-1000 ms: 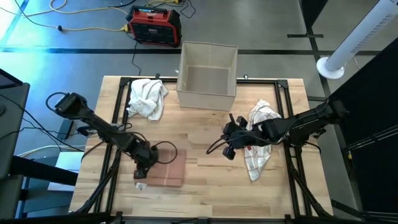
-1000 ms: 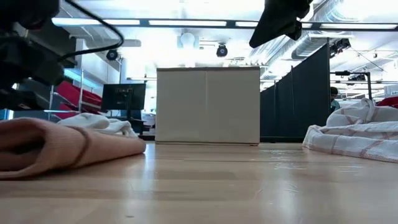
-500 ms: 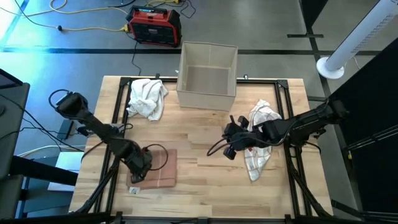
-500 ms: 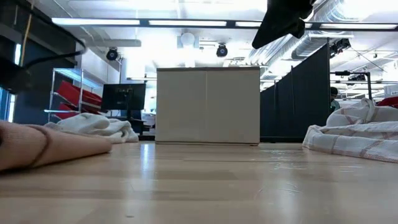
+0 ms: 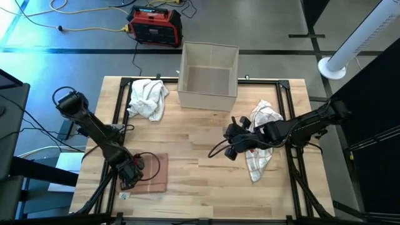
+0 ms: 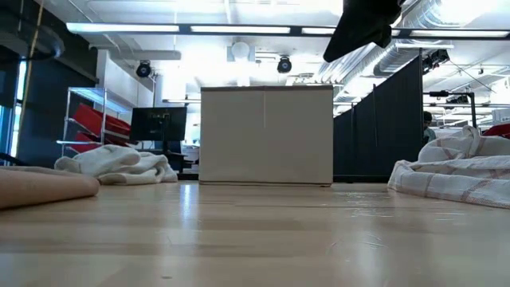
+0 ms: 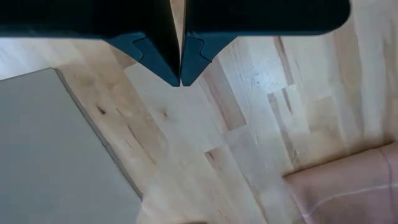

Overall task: Fold towel
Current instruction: Fold the brown towel, then fold the right white towel

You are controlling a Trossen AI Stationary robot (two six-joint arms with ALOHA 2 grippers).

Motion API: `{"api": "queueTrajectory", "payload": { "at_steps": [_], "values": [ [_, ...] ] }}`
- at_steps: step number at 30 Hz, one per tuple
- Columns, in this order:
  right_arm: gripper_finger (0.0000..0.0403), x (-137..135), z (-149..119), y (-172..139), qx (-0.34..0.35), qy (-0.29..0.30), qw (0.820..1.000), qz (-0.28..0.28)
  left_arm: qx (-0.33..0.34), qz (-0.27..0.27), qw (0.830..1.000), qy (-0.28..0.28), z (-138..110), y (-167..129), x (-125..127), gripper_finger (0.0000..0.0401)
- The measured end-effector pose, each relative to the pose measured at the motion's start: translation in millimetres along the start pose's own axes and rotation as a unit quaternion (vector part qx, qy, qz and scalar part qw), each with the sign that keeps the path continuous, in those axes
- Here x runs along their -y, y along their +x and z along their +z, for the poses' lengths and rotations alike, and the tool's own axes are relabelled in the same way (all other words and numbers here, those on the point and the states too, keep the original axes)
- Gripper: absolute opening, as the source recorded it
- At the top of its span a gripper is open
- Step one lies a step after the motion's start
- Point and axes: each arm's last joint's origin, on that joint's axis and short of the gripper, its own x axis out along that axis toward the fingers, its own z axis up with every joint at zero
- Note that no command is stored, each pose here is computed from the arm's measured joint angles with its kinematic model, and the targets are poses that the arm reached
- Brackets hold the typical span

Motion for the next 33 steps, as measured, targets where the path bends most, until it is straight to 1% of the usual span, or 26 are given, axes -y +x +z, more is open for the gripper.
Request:
{"api": "queueTrajectory", "payload": {
  "at_steps": [2, 6, 8, 11, 14, 16, 19, 21, 24, 27, 31, 33],
  "values": [
    [0.0, 1, -2, 0, -0.013, -0.005, 1.0, 0.001, 0.006, 0.025, 1.0, -0.007, -1, -15, -1, 0.0],
    [0.0, 3, -6, -2, -0.047, -0.006, 0.999, 0.021, 0.04, 0.045, 0.998, -0.014, -1, -53, 2, 0.0],
    [0.0, 5, -7, -7, -0.072, 0.011, 0.997, 0.04, 0.093, 0.047, 0.994, -0.017, 2, -72, 3, 0.0],
    [0.0, 8, -8, -19, -0.141, 0.048, 0.987, 0.06, 0.203, 0.036, 0.978, -0.028, 11, -92, 4, 0.0],
    [0.0, 15, -17, -27, -0.236, 0.092, 0.966, 0.047, 0.292, 0.011, 0.956, -0.02, 23, -102, 5, 0.0],
    [0.0, 16, -24, -31, -0.292, 0.13, 0.947, 0.039, 0.332, 0.0, 0.943, -0.01, 33, -105, 4, 0.0],
    [0.0001, 14, -37, -32, -0.37, 0.188, 0.909, 0.04, 0.366, -0.017, 0.93, 0.009, 50, -101, 1, 0.0],
    [0.0007, 9, -45, -31, -0.402, 0.206, 0.891, 0.052, 0.38, -0.029, 0.924, 0.015, 60, -97, -3, 0.0],
    [0.0038, -2, -63, -28, -0.431, 0.203, 0.878, 0.044, 0.389, -0.047, 0.92, 0.017, 72, -88, -11, 0.0],
    [0.0087, -13, -80, -24, -0.445, 0.2, 0.872, 0.039, 0.386, -0.058, 0.92, 0.016, 80, -80, -19, 0.0],
    [0.0152, -29, -102, -12, -0.437, 0.202, 0.874, 0.07, 0.371, -0.072, 0.925, 0.022, 85, -72, -28, 0.0],
    [0.0177, -35, -113, -5, -0.43, 0.202, 0.876, 0.08, 0.365, -0.08, 0.927, 0.03, 87, -71, -30, 0.0]
  ]
}}
